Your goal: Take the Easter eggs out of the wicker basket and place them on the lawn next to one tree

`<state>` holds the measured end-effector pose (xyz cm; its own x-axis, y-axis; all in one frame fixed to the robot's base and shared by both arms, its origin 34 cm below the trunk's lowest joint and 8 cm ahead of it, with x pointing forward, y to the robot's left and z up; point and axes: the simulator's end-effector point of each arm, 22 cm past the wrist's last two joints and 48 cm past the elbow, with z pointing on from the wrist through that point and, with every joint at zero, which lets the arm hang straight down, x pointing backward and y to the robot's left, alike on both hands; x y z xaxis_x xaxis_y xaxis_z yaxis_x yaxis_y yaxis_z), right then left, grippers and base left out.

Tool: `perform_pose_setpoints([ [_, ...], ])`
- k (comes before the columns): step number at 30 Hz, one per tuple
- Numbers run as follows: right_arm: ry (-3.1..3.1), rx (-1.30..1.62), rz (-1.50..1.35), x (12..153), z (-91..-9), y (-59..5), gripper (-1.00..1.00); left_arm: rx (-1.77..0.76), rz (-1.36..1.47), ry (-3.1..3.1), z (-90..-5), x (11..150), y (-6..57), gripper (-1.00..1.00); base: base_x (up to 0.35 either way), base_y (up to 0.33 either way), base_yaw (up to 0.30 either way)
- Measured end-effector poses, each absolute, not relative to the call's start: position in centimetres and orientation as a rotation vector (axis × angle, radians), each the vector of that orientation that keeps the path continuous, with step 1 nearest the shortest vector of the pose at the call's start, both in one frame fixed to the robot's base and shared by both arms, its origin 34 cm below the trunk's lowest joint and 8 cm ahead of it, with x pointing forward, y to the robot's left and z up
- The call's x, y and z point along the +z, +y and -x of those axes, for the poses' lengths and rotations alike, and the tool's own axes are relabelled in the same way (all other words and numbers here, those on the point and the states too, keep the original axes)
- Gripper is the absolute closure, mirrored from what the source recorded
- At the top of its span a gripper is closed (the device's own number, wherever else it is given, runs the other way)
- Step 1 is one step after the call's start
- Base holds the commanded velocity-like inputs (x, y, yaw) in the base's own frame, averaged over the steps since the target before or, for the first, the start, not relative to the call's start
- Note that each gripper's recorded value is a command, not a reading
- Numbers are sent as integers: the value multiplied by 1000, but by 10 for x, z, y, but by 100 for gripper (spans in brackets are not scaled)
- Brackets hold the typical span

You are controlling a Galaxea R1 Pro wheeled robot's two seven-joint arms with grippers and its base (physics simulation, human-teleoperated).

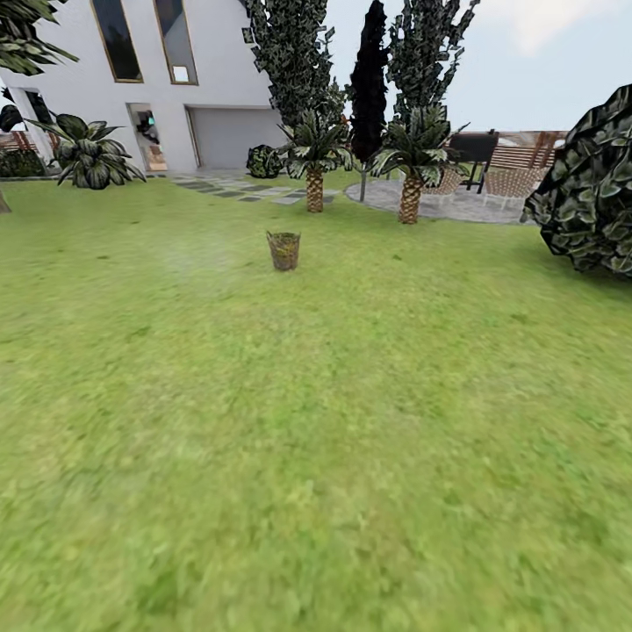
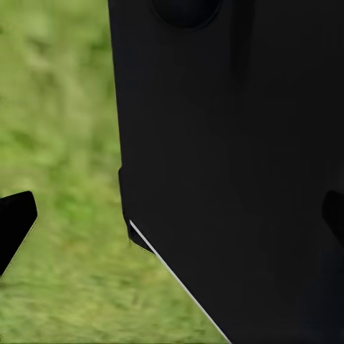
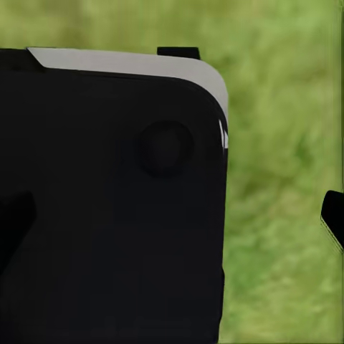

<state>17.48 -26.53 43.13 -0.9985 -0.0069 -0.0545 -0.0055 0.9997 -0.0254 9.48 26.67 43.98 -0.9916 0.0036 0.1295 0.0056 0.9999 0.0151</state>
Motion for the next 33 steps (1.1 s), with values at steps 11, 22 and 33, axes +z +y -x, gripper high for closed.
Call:
perform_pose_setpoints([
  [11, 3089, -38, 9, 431, -173, -265, -100, -23, 7, -3012, -95, 440, 267, -100, 337, 0, 0],
  [22, 3094, -30, 8, 431, -171, -261, -100, -23, 7, -3012, -95, 440, 267, -100, 337, 0, 0],
  [33, 3097, -30, 8, 431, -170, -260, -100, -23, 7, -3012, -95, 440, 267, -100, 337, 0, 0],
])
